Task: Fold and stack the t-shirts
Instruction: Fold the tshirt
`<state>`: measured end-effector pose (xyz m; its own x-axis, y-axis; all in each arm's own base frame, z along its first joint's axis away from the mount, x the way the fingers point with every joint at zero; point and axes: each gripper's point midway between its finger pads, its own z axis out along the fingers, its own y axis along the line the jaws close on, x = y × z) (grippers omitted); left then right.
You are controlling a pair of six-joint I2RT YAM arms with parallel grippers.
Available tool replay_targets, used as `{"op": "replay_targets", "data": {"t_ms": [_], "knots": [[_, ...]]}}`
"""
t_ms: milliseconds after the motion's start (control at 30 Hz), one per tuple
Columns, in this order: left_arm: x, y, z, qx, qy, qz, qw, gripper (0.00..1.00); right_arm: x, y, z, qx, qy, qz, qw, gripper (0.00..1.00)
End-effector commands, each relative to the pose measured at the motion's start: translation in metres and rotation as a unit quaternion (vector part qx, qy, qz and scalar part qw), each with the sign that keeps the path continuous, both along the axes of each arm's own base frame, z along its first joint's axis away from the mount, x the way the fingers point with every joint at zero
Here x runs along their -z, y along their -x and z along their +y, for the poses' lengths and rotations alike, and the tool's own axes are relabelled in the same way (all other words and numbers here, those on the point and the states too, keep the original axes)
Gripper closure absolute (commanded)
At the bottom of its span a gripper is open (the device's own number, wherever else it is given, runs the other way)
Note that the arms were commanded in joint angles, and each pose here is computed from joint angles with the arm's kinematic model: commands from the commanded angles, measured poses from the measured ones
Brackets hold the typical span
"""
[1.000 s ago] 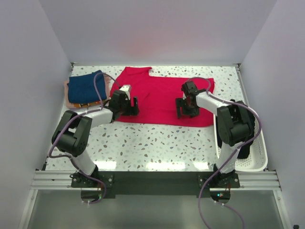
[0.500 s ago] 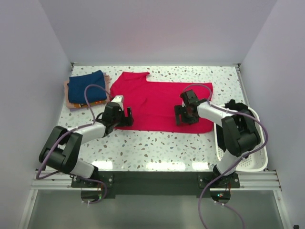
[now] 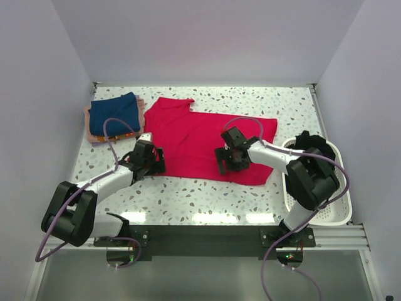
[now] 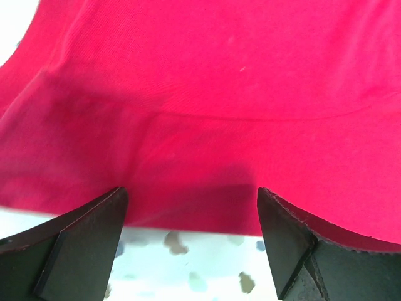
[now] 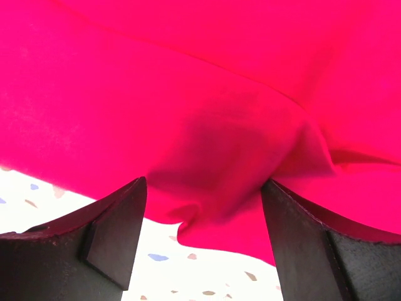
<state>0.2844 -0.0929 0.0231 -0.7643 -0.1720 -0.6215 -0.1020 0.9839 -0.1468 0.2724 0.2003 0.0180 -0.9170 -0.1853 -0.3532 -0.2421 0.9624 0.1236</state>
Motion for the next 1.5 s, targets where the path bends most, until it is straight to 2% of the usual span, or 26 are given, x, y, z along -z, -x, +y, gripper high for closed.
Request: {"op": "replay_targets", "data": {"t_ms": [0,133,300,467,633,733,933,1167,1300,1467], "knots": [[0.003,0.018,0.022,-0.036,-0.037,0.025,0.998,0.10,0.016,0.044,0.011,-0.004,-0.002,0.092,0.996,0.23],[-0.029,-0.007,0.020,-0.041,-0.040,-0.017,0.998,0.10,-0.029,0.026,0.009,0.010,-0.003,0.037,0.999,0.22],[-0.058,-0.039,0.002,-0.028,-0.006,-0.069,0.997,0.09,-0.075,0.009,-0.022,0.041,0.045,-0.031,0.998,0.18],[-0.044,-0.059,-0.017,-0.013,0.017,-0.059,0.998,0.07,-0.081,0.002,-0.058,0.082,0.061,-0.035,0.994,0.17],[-0.023,-0.070,-0.040,0.008,0.070,-0.046,0.996,0.07,-0.081,-0.009,-0.097,0.128,0.085,-0.046,0.987,0.19],[-0.009,-0.066,-0.044,0.015,0.094,-0.031,0.995,0.07,-0.078,-0.014,-0.111,0.146,0.097,-0.046,0.983,0.21],[0.008,-0.053,0.002,-0.036,0.123,-0.018,0.992,0.07,-0.069,-0.009,-0.113,0.150,0.087,-0.034,0.984,0.24],[0.006,-0.039,0.024,-0.046,0.095,-0.016,0.994,0.07,-0.051,-0.004,-0.101,0.146,0.058,-0.017,0.987,0.26],[0.012,-0.027,0.036,-0.055,0.074,-0.005,0.996,0.06,-0.056,-0.004,-0.105,0.151,0.064,-0.028,0.986,0.26],[0.008,-0.026,0.041,-0.063,0.081,-0.010,0.995,0.06,-0.048,-0.006,-0.110,0.147,0.085,-0.023,0.985,0.28]]}}
